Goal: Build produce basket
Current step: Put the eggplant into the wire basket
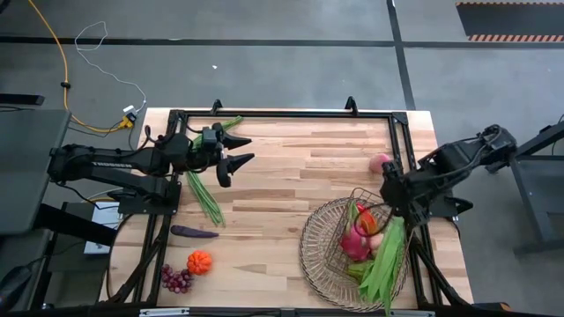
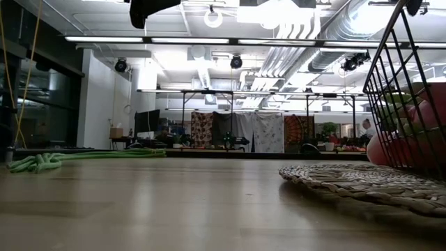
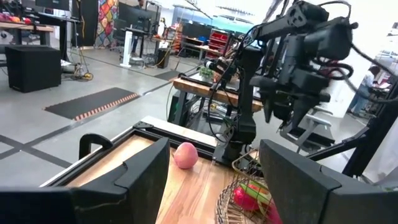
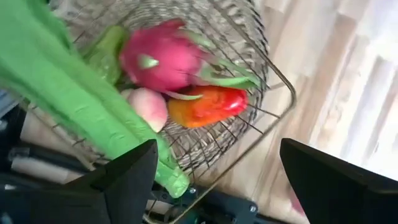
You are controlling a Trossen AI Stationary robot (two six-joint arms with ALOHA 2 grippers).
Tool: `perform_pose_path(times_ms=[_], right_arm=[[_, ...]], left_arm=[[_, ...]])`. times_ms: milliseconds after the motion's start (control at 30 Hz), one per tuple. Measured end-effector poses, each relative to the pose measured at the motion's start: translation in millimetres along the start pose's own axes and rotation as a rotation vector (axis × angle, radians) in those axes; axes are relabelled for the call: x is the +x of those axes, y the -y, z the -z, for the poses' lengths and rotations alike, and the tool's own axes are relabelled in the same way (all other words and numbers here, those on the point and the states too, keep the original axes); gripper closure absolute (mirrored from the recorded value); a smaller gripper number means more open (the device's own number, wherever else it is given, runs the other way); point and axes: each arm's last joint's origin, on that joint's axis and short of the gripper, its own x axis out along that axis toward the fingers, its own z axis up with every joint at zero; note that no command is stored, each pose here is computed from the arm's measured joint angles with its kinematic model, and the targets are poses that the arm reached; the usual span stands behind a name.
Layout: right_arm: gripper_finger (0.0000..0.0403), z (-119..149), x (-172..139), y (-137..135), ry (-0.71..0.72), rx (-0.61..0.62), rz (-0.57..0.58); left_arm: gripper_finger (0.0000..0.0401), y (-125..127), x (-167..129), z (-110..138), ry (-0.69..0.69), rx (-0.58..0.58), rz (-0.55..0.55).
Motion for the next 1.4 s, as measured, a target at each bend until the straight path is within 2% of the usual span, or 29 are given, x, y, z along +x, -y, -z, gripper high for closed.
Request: perform_pose_path(times_ms=[100,267,500,633,767,900,1200,1400], right_arm=[[0.0075,-3.7,10.1,4.1,0.114,0.048,-0.002],[0.0075,-24.4,36.3,23.0,0.522,0.157,0.021],[0.0075,-39.4,77.7,73.2,1.019,0.300,0.194],[0.0075,-35.4,87.2,99.1,1.188,0.370,0.263],[0.0075,-28.5,85.1,122.9,1.207,0.440,0.274],[0.0075,-21.1,79.4,139.9,1.237,0.504,0.217],[0.0075,-20.0,77.0,142.5,1.281,0.642,0.114],[0.0075,-20.4,76.7,141.9,1.276,0.590,0.164]], left_arm=[[0.0162,0.2,-2.0,-2.2,0.012,-0.004,0.005],[0.0162,0.1,-7.5,-6.9,0.035,-0.009,0.010],[0.0162,-0.1,-14.7,-13.0,0.066,-0.016,0.017],[0.0162,-0.1,-15.7,-13.8,0.071,-0.032,0.019],[0.0162,-0.1,-15.7,-13.8,0.070,-0.032,0.021],[0.0162,0.2,-15.7,-13.7,0.068,-0.032,0.027],[0.0162,0.6,-15.7,-13.2,0.060,-0.031,0.043],[0.0162,0.5,-15.6,-13.1,0.059,-0.031,0.043]])
